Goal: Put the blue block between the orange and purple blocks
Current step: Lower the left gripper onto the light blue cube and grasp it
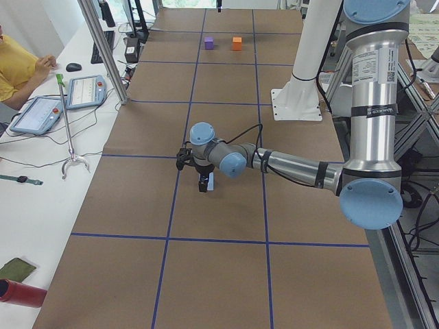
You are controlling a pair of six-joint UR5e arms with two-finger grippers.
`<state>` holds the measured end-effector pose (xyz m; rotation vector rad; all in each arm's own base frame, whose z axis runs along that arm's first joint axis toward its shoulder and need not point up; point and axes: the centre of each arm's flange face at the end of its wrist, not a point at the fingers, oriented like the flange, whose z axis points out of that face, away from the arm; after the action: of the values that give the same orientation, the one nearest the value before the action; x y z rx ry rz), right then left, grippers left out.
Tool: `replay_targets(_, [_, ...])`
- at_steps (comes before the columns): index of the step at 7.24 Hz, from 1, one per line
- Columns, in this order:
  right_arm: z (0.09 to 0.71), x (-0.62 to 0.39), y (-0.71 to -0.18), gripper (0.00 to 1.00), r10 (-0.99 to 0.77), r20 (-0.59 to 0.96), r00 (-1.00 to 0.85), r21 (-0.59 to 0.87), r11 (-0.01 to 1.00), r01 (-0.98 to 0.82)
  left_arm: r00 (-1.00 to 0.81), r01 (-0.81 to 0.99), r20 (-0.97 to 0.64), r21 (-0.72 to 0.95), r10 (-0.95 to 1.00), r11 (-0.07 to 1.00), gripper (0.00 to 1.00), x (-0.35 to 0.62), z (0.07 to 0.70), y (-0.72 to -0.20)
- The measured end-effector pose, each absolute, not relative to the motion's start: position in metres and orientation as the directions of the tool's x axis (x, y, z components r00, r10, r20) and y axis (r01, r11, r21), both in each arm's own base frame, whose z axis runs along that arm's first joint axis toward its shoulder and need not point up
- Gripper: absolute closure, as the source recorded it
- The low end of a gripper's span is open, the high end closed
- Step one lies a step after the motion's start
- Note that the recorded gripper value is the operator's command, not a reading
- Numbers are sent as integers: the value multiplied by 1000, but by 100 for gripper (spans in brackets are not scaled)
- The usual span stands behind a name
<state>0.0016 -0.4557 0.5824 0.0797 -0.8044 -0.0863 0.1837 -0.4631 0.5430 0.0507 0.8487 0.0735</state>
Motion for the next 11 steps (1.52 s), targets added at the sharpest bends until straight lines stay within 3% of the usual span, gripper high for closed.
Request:
replay_targets(4, [583,-1,-456,0,-111,715,690,104,993,53,672,-70,-740,-38,19,997,0,258,554,-469])
replay_targets(5, [583,-2,-456,0,-113,715,690,104,993,54,679,-80,-734,-52,16,995,15,266,561,-468])
replay_targets(6, [583,-3,-456,0,-114,715,689,104,993,56,686,-81,-727,-51,19,995,47,270,565,-469])
replay_targets(7, [583,-4,-456,0,-115,715,689,104,993,58,692,-77,-721,-37,27,996,50,273,562,-472])
replay_targets(8, [582,-4,-456,0,-117,715,689,105,993,59,691,-74,-721,-20,37,997,87,276,556,-477])
replay_targets(9, [582,-5,-456,0,-118,715,689,106,993,60,691,-69,-722,-1,47,998,100,279,548,-482])
replay_targets(11, [581,-5,-457,0,-124,715,688,113,992,60,680,-41,-731,42,58,998,100,286,503,-496])
